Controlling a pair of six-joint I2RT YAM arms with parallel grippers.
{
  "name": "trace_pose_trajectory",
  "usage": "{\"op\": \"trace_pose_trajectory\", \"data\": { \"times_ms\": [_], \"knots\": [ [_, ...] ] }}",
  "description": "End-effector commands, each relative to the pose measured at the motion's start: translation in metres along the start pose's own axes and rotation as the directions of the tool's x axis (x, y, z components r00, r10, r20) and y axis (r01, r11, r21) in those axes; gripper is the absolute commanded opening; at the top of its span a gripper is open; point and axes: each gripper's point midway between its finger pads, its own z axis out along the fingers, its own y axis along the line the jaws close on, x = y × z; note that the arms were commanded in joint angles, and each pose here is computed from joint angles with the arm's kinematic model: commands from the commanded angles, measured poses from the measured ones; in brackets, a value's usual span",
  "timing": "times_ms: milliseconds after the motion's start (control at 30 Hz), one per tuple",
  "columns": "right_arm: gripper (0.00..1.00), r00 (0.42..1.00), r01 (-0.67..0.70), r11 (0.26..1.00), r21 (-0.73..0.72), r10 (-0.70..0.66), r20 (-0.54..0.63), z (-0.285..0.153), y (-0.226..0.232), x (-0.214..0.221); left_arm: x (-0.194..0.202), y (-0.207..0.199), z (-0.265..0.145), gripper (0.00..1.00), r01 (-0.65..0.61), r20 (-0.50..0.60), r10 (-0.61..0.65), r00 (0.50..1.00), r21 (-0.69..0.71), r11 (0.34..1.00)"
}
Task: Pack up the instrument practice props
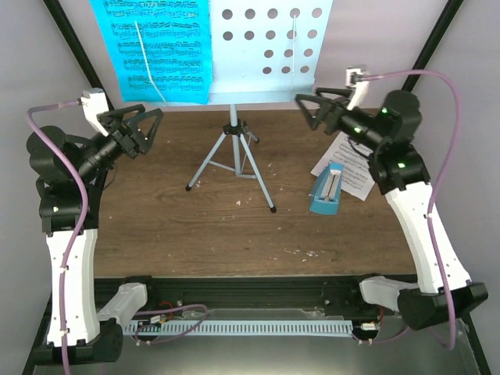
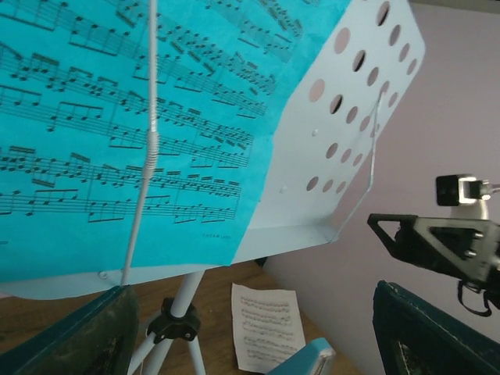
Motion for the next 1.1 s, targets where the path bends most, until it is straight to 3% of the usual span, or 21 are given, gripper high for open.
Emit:
{"op": "trace_pose_trajectory", "data": {
  "times_ms": [0, 133, 367, 700, 1067],
  "knots": [
    [0.93, 0.996, 0.058, 0.971, -0.233, -0.074, -0.059, 0.024, 0.086, 0.004, -0.004, 0.014, -0.001, 0.83, 0.025, 0.016, -0.024, 1.0, -0.076, 0.997],
    [0.93, 0.98, 0.041, 0.917, -0.396, -0.114, -0.162, 0.068, 0.137, 0.033, -0.013, 0.027, -0.004, 0.82, 0.043, 0.056, -0.034, 0.998, -0.165, 0.985],
    [0.84, 0.967, -0.097, 0.917, -0.386, -0.006, -0.256, 0.132, 0.155, 0.057, -0.019, 0.023, -0.002, 0.82, 0.058, 0.07, -0.048, 0.996, -0.143, 0.988],
    [0.72, 0.978, -0.106, 0.954, -0.279, 0.049, -0.202, 0.167, 0.141, 0.052, -0.018, 0.018, 0.005, 0.78, 0.074, 0.061, -0.069, 0.996, -0.101, 0.992],
    [0.63, 0.983, -0.088, 0.941, -0.328, 0.028, -0.184, 0.182, 0.153, 0.051, -0.021, 0.016, 0.009, 0.74, 0.08, 0.065, -0.075, 0.995, -0.077, 0.994]
  ]
}}
